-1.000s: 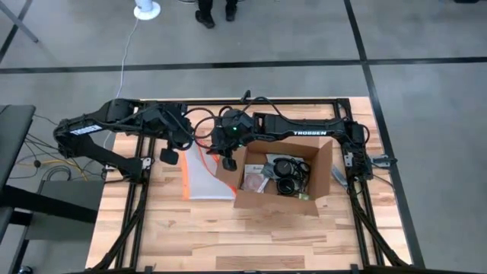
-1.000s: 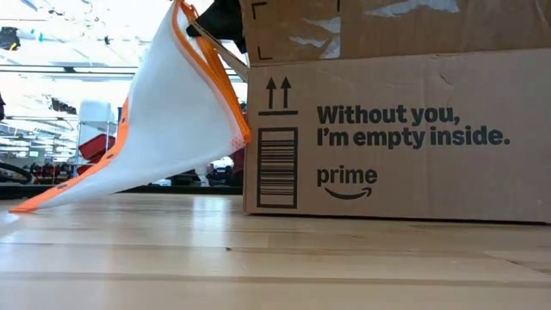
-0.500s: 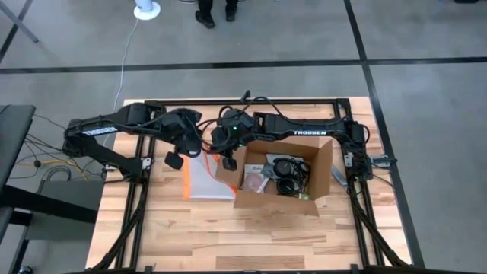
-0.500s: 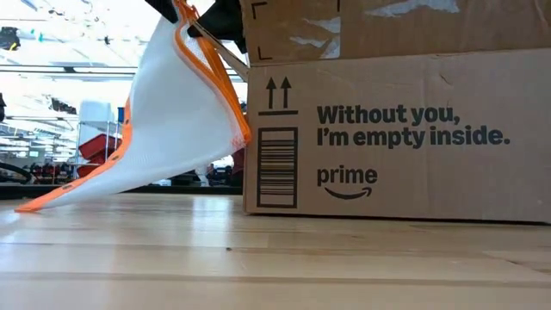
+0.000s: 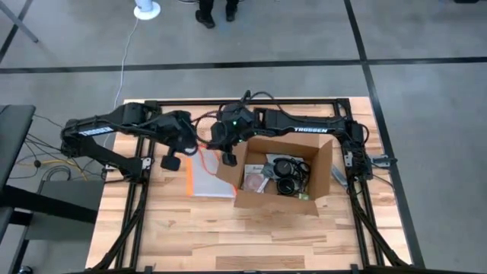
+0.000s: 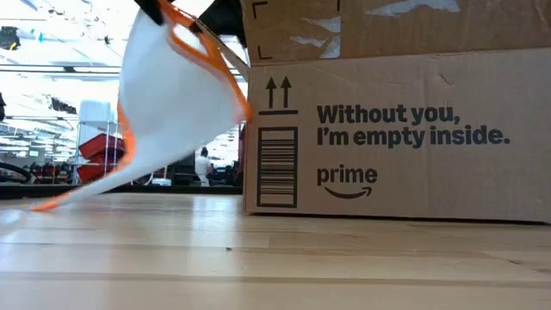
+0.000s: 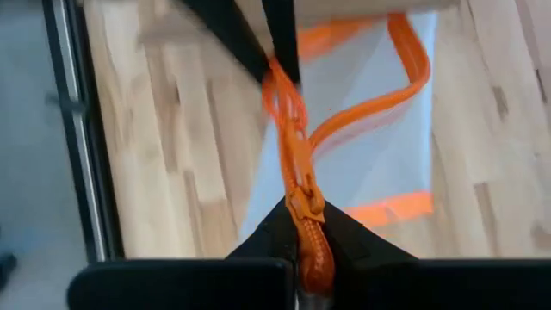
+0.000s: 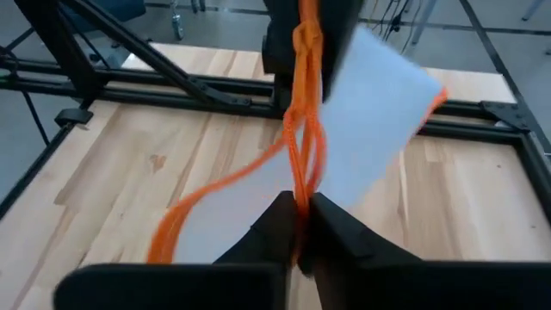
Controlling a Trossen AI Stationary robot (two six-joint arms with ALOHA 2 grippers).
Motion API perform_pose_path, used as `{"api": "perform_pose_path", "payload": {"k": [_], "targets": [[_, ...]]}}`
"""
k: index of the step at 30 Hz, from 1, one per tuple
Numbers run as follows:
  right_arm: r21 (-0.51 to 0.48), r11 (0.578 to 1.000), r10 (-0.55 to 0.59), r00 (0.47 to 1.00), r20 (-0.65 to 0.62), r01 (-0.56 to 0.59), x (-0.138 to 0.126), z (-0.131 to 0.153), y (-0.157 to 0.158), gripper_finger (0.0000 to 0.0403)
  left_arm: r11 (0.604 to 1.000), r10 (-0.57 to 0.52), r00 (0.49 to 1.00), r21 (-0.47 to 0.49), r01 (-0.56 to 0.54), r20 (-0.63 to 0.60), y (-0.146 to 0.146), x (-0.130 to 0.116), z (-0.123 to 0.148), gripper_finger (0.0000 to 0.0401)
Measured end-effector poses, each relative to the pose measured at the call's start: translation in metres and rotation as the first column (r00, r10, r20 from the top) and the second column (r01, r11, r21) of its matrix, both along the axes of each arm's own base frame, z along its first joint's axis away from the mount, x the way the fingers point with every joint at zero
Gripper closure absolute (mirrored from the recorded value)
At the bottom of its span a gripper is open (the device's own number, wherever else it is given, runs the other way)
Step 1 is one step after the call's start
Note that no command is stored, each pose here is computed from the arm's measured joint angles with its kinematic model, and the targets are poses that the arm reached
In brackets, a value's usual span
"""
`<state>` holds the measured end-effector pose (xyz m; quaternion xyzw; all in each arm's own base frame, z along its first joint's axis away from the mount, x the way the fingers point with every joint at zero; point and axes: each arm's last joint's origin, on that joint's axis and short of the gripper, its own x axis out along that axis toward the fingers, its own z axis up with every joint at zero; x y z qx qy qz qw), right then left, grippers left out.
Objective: Unpack boxes
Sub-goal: Open the white zip bag
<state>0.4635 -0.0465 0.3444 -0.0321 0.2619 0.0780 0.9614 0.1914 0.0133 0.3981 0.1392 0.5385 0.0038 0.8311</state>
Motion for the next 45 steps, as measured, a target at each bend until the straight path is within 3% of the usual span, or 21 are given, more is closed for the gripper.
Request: {"api": "perform_pose_path", "payload": {"k": [5, 10, 16, 20, 23, 29, 35, 40, 43, 45], "targets": [[0.0, 1.0, -0.021, 0.998, -0.056, 0.021, -0.014, 0.027, -0.011, 0.0342, 0.986, 0.152, 0.985, -0.078, -0.146, 0.087, -0.002, -0.037, 0.015, 0.0401], [-0.046, 0.999, -0.008, 0.987, -0.159, 0.0, -0.036, 0.05, -0.021, 0.0309, 0.944, 0.307, 0.928, -0.193, -0.268, 0.21, -0.004, -0.075, 0.029, 0.0401], [0.002, 1.0, -0.025, 0.894, -0.448, 0.029, -0.072, 0.049, -0.033, 0.0294, 0.894, 0.429, 0.863, -0.26, -0.364, 0.266, -0.004, -0.104, 0.021, 0.0401], [0.047, 0.996, -0.028, 0.787, -0.616, 0.072, -0.085, 0.032, -0.036, 0.0293, 0.875, 0.465, 0.84, -0.289, -0.388, 0.28, -0.004, -0.113, 0.0, 0.0401], [0.065, 0.993, -0.027, 0.737, -0.675, 0.095, -0.084, 0.014, -0.036, 0.0291, 0.87, 0.472, 0.823, -0.321, -0.374, 0.318, -0.005, -0.112, -0.012, 0.0401], [0.089, 0.986, -0.018, 0.62, -0.784, 0.141, -0.082, -0.028, -0.034, 0.0261, 0.877, 0.446, 0.834, -0.348, -0.333, 0.326, -0.006, -0.105, -0.026, 0.0401], [0.096, 0.975, -0.002, 0.44, -0.898, 0.199, -0.09, -0.076, -0.023, 0.022, 0.894, 0.412, 0.853, -0.325, -0.309, 0.321, -0.006, -0.102, -0.027, 0.0401], [-0.052, 0.984, -0.103, 0.312, -0.945, 0.168, -0.101, -0.109, -0.007, 0.0212, 0.899, 0.396, 0.854, -0.331, -0.286, 0.337, -0.006, -0.101, -0.026, 0.0401], [-0.102, 0.987, -0.139, 0.323, -0.936, 0.126, -0.108, -0.124, 0.005, 0.0216, 0.901, 0.384, 0.861, -0.338, -0.27, 0.333, -0.007, -0.1, -0.026, 0.0401], [-0.115, 0.986, -0.151, 0.363, -0.92, 0.118, -0.114, -0.132, 0.009, 0.0219, 0.901, 0.381, 0.863, -0.343, -0.266, 0.331, -0.007, -0.1, -0.026, 0.0401]]}}
